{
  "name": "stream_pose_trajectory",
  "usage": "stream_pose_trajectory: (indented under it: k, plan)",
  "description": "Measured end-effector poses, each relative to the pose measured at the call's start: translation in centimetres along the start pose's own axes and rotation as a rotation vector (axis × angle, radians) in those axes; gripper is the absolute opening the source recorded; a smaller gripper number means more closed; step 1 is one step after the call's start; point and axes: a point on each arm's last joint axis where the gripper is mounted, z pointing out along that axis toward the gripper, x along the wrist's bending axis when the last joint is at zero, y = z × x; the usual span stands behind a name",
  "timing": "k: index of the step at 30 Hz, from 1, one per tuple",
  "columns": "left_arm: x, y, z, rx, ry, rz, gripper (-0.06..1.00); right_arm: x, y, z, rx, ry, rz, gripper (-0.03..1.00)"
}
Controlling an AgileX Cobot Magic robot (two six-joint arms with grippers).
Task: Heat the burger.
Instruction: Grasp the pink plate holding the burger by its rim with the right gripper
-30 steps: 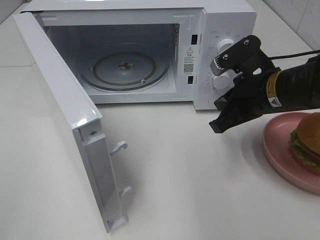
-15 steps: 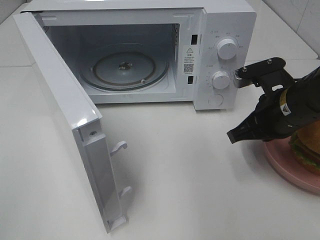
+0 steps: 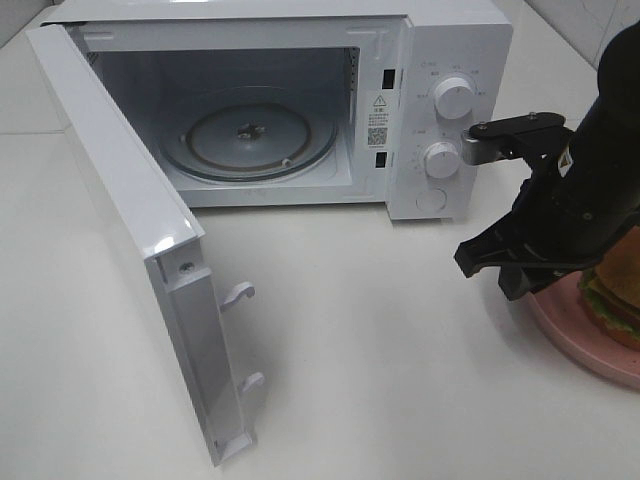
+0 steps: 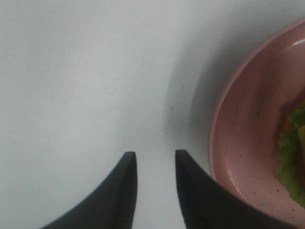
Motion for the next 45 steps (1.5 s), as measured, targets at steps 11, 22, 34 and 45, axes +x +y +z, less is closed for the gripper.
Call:
stream_pose_trajectory:
  k: [11, 22, 34, 45]
  plan:
    - [0.0, 0.0, 0.0, 0.0, 0.0, 0.0, 0.0, 0.0, 0.5, -0.5, 0.016, -0.003, 0.048, 0.73]
    - [0.0, 0.0, 0.0, 0.0, 0.0, 0.0, 0.0, -0.3, 2.7, 3.1, 0.15, -0.076, 0.065, 0.75]
    - [0.0, 0.0, 0.0, 0.0, 0.0, 0.0, 0.0, -1.0, 2.8, 7.4, 0.299, -0.194, 0.007, 0.73]
    - [0.0, 0.0, 0.0, 0.0, 0.0, 0.0, 0.0, -1.5, 2.5, 9.2, 0.337, -0.255, -0.048, 0.58]
